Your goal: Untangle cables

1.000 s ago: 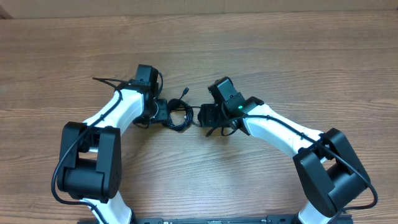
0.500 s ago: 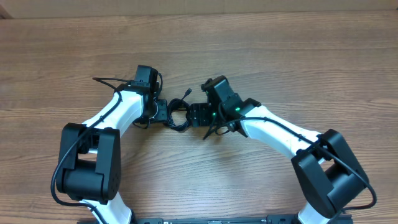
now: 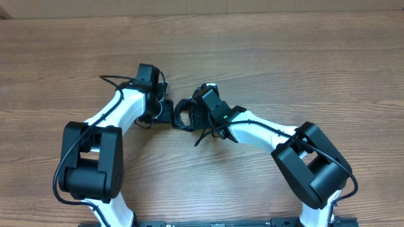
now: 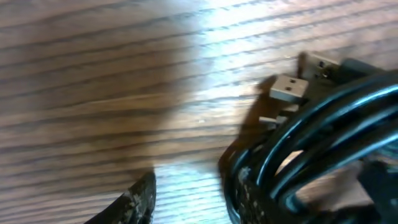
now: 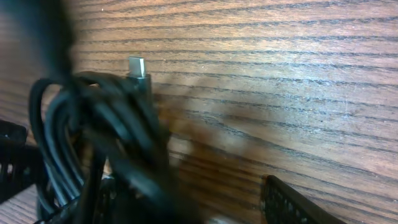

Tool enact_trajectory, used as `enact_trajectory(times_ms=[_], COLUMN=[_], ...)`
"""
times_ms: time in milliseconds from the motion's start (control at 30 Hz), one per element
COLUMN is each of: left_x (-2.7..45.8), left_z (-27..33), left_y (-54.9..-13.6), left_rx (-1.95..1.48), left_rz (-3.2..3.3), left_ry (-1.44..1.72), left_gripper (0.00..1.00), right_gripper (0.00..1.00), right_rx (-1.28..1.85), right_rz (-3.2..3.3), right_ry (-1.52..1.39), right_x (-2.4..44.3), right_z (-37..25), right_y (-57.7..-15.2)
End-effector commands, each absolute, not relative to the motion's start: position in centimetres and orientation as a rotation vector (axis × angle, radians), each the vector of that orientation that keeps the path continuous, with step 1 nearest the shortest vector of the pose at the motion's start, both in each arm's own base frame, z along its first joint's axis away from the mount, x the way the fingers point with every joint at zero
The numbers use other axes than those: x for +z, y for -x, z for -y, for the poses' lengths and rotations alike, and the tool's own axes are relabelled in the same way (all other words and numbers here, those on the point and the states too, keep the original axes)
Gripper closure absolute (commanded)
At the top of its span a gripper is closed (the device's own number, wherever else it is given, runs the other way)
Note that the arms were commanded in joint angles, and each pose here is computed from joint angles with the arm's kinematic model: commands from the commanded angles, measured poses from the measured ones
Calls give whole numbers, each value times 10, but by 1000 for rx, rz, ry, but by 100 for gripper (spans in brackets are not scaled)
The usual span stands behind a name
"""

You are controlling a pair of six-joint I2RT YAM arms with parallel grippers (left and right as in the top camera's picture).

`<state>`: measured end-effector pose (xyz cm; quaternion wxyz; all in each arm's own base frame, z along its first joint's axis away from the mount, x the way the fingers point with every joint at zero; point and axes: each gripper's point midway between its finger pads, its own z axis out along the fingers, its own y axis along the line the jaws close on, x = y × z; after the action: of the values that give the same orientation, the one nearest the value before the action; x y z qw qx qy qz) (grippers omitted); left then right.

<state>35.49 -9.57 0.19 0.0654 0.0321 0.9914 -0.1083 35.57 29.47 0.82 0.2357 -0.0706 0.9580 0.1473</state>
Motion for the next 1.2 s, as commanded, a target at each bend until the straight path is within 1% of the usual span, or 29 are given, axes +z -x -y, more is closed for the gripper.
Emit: enact_trajectory(times_ms=[0, 100, 500, 600, 667, 733, 867, 933, 1067, 1167], left_x=[-21, -24, -40, -44, -45, -45, -44, -42, -33, -27], left_z=[112, 108, 102, 78, 72, 66, 37, 27, -5, -24], left_y=[-333, -331, -312, -308, -306, -302, -297, -294, -288, -282], left_rx=[-486, -445, -411, -197, -137, -87, 184, 285, 576, 717], left_rz=[-3082, -3094, -3145, -3178, -3190, -3203, -3192, -3180, -3099, -3040], left_ry=[-150, -146, -53, 72, 105, 133, 268, 315, 480, 598], left_gripper=[46, 43, 42, 43, 43, 45, 48, 49, 48, 48], right_gripper=[30, 30, 30, 29, 25, 23, 22, 20, 18, 13], right_rx=[356, 360, 355, 288, 234, 162, 62, 25, -22, -41], right_rz=[-2699, -2695, -2700, -2717, -2728, -2735, -2754, -2764, -2776, -2775], right_ry=[165, 165, 165, 156, 121, 58, 19, 20, 20, 19], right_x=[-17, -15, -8, -6, -4, -1, 4, 6, 8, 8], right_z=[-284, -285, -287, -280, -273, -264, -251, -247, -241, -238], right_y=[-348, -349, -352, -353, -354, -355, -354, -353, -351, -350])
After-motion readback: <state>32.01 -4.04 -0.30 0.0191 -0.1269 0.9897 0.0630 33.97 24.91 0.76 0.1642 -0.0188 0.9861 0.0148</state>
